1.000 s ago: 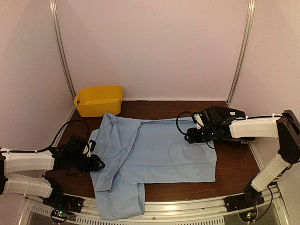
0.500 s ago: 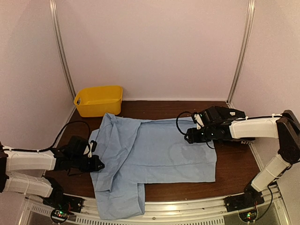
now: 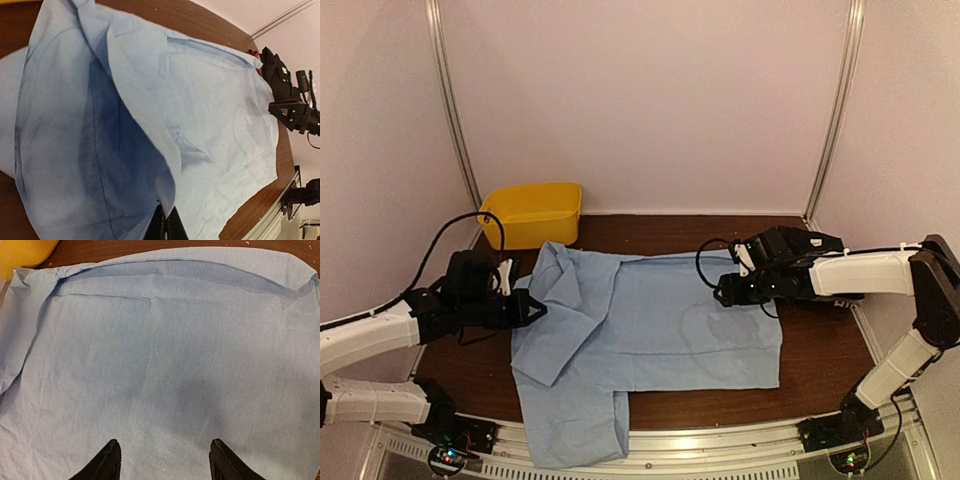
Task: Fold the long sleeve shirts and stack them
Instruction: Pick up the sleeve from the center of the board, then place the sleeve at the center of the board.
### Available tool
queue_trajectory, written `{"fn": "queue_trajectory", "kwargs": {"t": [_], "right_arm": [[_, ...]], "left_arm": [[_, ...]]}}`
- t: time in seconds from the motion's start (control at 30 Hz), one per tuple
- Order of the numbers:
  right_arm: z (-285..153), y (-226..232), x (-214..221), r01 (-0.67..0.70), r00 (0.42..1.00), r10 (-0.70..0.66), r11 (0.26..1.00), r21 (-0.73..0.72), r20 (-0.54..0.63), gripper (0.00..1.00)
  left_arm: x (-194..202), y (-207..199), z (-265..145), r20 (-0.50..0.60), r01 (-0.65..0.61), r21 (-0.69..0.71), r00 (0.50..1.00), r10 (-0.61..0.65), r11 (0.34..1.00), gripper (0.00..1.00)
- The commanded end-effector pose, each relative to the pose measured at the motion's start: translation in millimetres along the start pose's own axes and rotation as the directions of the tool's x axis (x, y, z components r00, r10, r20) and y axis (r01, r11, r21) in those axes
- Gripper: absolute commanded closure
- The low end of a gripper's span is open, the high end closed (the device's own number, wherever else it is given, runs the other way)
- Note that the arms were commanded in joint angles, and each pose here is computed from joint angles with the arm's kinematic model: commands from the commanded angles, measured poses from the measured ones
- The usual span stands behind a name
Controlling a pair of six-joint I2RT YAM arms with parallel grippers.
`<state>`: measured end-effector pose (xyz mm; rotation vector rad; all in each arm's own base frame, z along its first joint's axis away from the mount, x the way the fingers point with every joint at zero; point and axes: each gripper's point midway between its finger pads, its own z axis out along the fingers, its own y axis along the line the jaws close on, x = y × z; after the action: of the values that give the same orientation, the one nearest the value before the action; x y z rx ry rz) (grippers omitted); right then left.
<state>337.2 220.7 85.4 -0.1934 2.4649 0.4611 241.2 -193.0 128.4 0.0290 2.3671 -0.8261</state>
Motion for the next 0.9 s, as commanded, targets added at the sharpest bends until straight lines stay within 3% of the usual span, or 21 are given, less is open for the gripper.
{"fn": "queue_trajectory", "kwargs": {"t": [0.0,0.17,0.4,0.67,0.87], "right_arm": [[-8.8,5.4,-14.9,0.012,0.999,-0.012,1.0,0.003,0.035,0.39],[-13.1,6.3,-20.3,0.019,0.999,-0.019,1.0,0.009,0.042,0.39],[-24.1,1.9,-22.9,0.016,0.998,-0.018,0.999,0.029,0.067,0.39],[-40.2,-5.9,-25.2,0.011,0.995,-0.017,0.998,0.064,0.1,0.38],[-41.5,-10.4,-22.6,0.003,0.995,-0.012,0.997,0.078,0.103,0.38]], "left_arm": [[-62.1,-40.7,-15.4,0.117,-0.126,0.03,0.986,0.121,0.992,1.0],[-143.4,-64.6,-10.6,0.191,-0.201,0.017,0.962,0.195,0.979,1.0],[-243.1,-63.0,23.3,0.248,-0.235,-0.029,0.94,0.234,0.972,1.0],[-281.3,-45.6,77.7,0.224,-0.213,0.003,0.952,0.207,0.977,1.0],[-317.6,-68.3,73.8,0.287,-0.244,0.042,0.932,0.222,0.969,1.0]]}}
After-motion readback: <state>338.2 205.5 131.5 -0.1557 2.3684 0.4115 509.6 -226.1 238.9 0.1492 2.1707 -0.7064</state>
